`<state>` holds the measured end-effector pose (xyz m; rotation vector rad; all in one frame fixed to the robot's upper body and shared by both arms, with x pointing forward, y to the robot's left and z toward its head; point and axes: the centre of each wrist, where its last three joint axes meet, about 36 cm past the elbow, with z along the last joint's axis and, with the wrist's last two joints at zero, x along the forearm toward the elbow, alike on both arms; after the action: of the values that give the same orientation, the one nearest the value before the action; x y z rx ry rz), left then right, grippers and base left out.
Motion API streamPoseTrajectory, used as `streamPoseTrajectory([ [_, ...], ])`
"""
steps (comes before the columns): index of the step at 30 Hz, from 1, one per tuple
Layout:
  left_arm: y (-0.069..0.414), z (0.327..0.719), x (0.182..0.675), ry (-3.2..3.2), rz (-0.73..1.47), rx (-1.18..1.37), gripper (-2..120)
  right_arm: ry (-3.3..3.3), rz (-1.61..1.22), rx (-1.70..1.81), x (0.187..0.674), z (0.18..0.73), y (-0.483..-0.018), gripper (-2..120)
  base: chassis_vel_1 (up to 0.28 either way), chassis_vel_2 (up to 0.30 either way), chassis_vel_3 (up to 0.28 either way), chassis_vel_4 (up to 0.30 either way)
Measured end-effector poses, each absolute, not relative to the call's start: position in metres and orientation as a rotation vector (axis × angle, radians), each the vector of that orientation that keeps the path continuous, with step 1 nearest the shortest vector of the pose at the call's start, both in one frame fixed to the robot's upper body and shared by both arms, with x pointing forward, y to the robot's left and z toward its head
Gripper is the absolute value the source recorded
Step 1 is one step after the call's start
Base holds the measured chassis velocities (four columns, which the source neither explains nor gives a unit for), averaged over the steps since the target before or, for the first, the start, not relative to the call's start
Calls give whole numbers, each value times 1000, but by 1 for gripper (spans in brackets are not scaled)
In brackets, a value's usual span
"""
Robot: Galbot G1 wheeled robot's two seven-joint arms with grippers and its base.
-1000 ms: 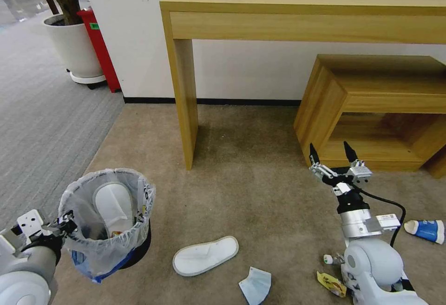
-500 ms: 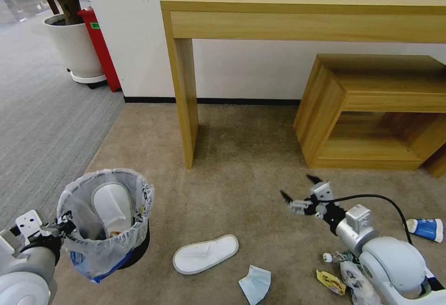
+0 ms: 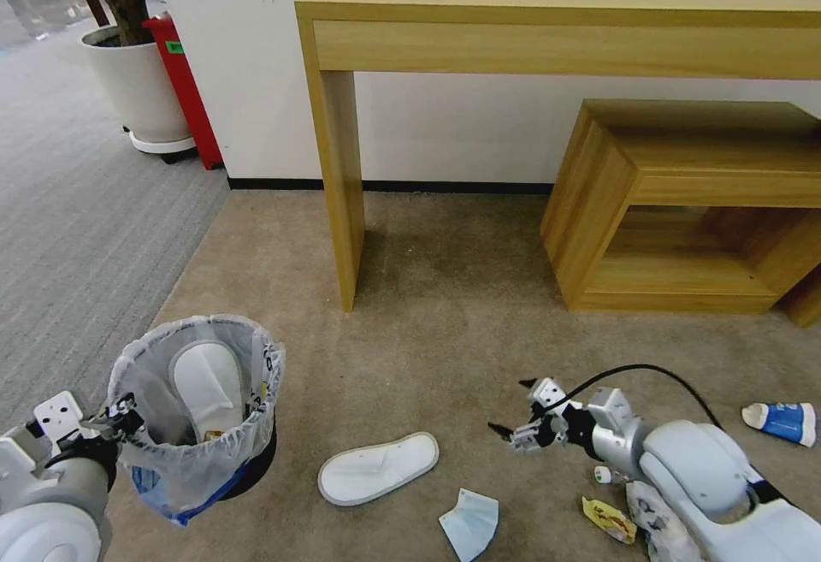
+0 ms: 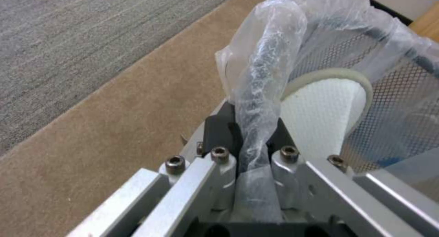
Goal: Pick up the trash bin and place the garbage on the floor into it.
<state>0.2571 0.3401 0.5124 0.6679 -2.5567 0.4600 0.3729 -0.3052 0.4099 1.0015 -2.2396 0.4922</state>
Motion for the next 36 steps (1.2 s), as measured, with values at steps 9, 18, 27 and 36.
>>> streamPoseTrajectory([
  [9, 337, 509, 257, -2547, 457, 690, 3, -2001, 562, 1082, 379, 355, -300, 100, 0, 0, 0, 0],
  [18, 335, 505, 253, -2529, 450, 703, 3, -1923, 610, 1116, 380, 309, -288, 100, 0, 0, 0, 0],
  [27, 335, 505, 253, -2530, 450, 706, 3, -1890, 638, 1161, 383, 293, -282, 98, 0, 0, 0, 0],
  [36, 337, 503, 253, -2527, 446, 713, 3, -1813, 692, 1221, 376, 262, -279, 97, 0, 0, 0, 0],
])
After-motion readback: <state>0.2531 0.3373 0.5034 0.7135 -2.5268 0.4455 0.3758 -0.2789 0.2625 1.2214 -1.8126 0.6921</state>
